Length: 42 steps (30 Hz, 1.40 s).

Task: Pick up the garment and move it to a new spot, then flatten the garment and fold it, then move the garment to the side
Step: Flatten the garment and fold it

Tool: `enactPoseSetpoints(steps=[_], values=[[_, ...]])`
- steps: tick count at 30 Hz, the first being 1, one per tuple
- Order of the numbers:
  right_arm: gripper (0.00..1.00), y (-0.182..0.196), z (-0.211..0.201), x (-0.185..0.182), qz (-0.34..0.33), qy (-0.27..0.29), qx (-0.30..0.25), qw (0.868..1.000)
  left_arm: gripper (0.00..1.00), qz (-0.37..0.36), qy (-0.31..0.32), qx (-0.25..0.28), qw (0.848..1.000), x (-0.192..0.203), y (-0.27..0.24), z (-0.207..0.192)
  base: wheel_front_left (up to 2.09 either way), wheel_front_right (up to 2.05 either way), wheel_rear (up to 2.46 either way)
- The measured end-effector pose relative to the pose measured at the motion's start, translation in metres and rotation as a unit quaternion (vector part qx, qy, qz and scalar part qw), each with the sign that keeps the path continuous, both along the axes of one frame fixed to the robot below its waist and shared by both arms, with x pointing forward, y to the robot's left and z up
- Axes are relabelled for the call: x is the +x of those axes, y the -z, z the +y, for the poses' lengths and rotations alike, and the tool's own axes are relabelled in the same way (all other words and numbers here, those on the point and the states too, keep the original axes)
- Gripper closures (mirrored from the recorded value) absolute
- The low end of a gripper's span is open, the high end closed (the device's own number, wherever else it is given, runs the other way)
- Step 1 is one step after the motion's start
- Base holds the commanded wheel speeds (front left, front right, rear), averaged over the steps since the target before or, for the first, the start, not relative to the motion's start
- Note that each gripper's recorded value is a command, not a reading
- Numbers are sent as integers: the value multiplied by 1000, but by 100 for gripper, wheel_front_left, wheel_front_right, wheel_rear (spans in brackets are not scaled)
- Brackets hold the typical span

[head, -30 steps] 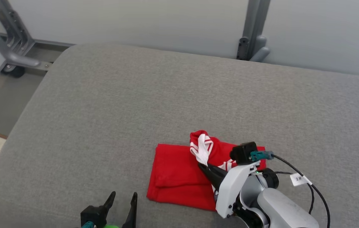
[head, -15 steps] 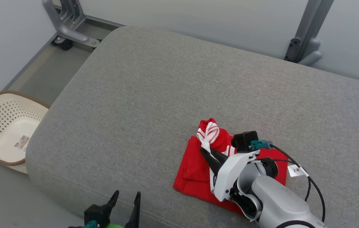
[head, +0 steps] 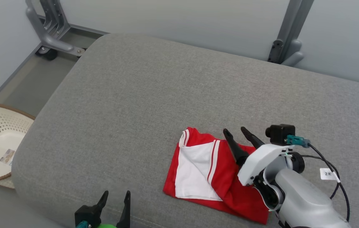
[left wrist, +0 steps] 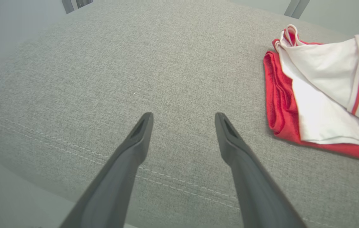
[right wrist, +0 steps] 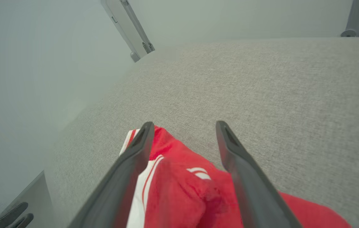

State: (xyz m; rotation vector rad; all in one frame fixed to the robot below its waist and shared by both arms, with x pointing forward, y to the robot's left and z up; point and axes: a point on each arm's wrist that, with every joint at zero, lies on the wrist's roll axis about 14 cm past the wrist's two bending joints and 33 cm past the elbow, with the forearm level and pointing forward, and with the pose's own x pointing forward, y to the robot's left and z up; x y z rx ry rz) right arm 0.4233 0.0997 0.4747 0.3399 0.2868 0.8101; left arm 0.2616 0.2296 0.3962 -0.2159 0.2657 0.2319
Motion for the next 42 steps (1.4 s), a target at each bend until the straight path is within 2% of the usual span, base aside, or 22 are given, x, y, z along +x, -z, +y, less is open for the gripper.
enactPoseSetpoints(steps=[8, 16, 24, 25, 26, 27, 28, 38, 42], values=[[0, 15, -51, -1, 11, 57, -11, 998, 0, -8, 28, -4, 1000, 10, -2, -13, 0, 0, 0], [0, 9, -38, -24, 16, 27, 12, 999, 0, -10, 40, -5, 999, 14, -3, -19, 0, 0, 0], [0, 18, -23, -35, 33, -7, -8, 999, 0, -9, 30, -5, 999, 8, -2, -14, 0, 0, 0], [8, 19, -21, -36, 35, -10, -12, 999, 0, -9, 29, -5, 1000, 7, -2, -14, 0, 0, 0], [41, 21, -19, -36, 38, -14, -17, 999, 0, -9, 27, -5, 1000, 6, -2, -13, 0, 0, 0], [62, 23, -17, -37, 41, -18, -21, 999, 0, -9, 24, -5, 1000, 5, -2, -12, 0, 0, 0], [100, 24, -15, -37, 43, -22, -25, 999, 0, -8, 23, -5, 1000, 4, -2, -11, 0, 0, 0], [100, 15, 7, -50, 50, -99, -67, 992, 0, -8, 13, -5, 1000, 0, -1, -8, 0, 0, 0], [100, 13, 18, -70, 62, -158, -98, 981, 0, -9, 16, -7, 1000, 1, -2, -10, 0, 0, 0]])
